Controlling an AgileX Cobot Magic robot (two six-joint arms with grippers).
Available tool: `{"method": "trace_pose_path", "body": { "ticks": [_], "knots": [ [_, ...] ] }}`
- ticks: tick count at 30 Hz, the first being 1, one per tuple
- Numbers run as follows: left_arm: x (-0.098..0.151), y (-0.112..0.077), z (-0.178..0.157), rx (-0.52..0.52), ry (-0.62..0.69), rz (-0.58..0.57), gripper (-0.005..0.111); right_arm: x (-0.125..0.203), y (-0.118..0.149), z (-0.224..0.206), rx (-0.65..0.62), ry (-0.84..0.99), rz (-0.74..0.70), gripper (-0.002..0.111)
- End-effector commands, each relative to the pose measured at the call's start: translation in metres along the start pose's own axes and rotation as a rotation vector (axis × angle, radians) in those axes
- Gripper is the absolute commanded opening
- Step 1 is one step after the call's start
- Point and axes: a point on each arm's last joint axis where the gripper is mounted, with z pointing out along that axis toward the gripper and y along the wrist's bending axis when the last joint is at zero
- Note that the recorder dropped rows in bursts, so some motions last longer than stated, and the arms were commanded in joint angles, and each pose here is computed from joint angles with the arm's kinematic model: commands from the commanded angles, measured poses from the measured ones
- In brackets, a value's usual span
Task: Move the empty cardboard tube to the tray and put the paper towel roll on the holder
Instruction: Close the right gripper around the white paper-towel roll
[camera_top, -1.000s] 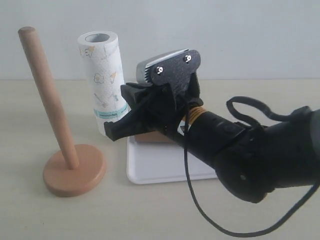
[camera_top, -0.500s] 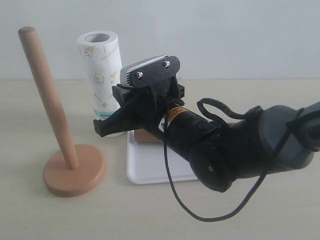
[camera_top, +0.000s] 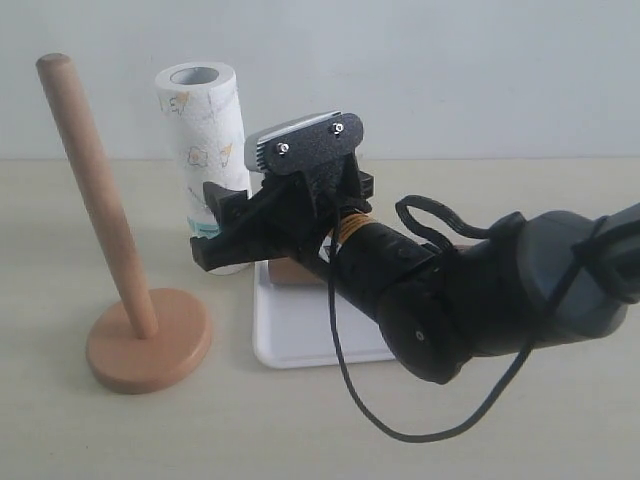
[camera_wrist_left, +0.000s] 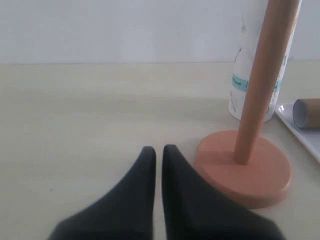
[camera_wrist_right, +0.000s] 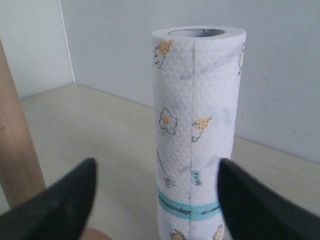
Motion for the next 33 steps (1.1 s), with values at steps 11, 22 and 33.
{"method": "trace_pose_path", "body": {
  "ticks": [11,22,33],
  "knots": [
    [0.001,0.0,0.0,-0.003,-0.001,0.006,0.004,-0.004,-0.008,0.0,0.087,-0.027,-0.029,0.105],
    [0.001,0.0,0.0,-0.003,-0.001,0.006,0.004,0.01,-0.003,0.046,0.073,-0.038,-0.027,0.105],
    [0.001,0.0,0.0,-0.003,-0.001,0.006,0.004,0.016,-0.003,0.061,0.076,-0.06,0.025,0.105]
  ]
}}
